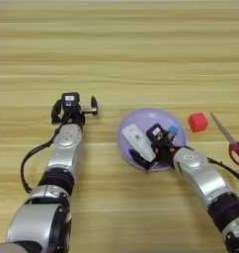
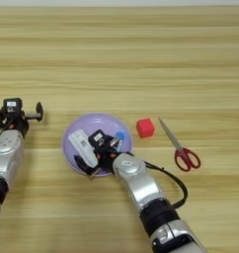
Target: Move the objects on the table
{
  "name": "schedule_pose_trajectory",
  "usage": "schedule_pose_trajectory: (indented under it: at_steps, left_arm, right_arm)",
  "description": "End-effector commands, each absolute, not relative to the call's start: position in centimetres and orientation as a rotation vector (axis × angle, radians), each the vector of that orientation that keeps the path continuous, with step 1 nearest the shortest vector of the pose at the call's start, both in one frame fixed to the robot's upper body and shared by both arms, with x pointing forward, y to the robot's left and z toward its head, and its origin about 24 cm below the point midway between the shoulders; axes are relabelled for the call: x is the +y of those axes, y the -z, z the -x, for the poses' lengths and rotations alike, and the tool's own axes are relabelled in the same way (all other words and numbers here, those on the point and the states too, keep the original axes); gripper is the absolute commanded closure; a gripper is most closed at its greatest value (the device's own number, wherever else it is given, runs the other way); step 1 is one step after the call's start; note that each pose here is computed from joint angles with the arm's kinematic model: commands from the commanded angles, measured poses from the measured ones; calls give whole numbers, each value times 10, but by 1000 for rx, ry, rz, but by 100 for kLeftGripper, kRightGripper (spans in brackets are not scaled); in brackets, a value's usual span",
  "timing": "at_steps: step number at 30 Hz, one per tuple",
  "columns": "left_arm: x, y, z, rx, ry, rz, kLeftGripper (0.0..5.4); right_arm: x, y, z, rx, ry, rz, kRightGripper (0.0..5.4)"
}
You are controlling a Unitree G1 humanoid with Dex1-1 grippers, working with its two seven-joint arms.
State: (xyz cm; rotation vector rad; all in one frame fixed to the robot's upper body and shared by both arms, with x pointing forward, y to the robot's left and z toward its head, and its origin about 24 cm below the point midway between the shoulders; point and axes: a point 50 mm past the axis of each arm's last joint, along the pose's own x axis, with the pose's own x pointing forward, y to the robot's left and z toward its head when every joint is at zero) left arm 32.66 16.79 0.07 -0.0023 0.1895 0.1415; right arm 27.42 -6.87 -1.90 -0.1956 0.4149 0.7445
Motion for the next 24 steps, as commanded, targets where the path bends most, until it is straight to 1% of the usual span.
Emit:
schedule_pose_trajectory:
  at_steps: [1,16,24]
  left_arm:
    - [165,-5,-330,173,-139,-9,3]
    - [164,-5,-330,174,-137,-9,3]
    - [164,-5,-330,174,-137,-8,0]
  right_arm:
    - [-68,26,-272,467,-762,215,0]
    - [-68,32,-269,519,-786,225,0]
    - [-69,35,-268,536,-798,241,83]
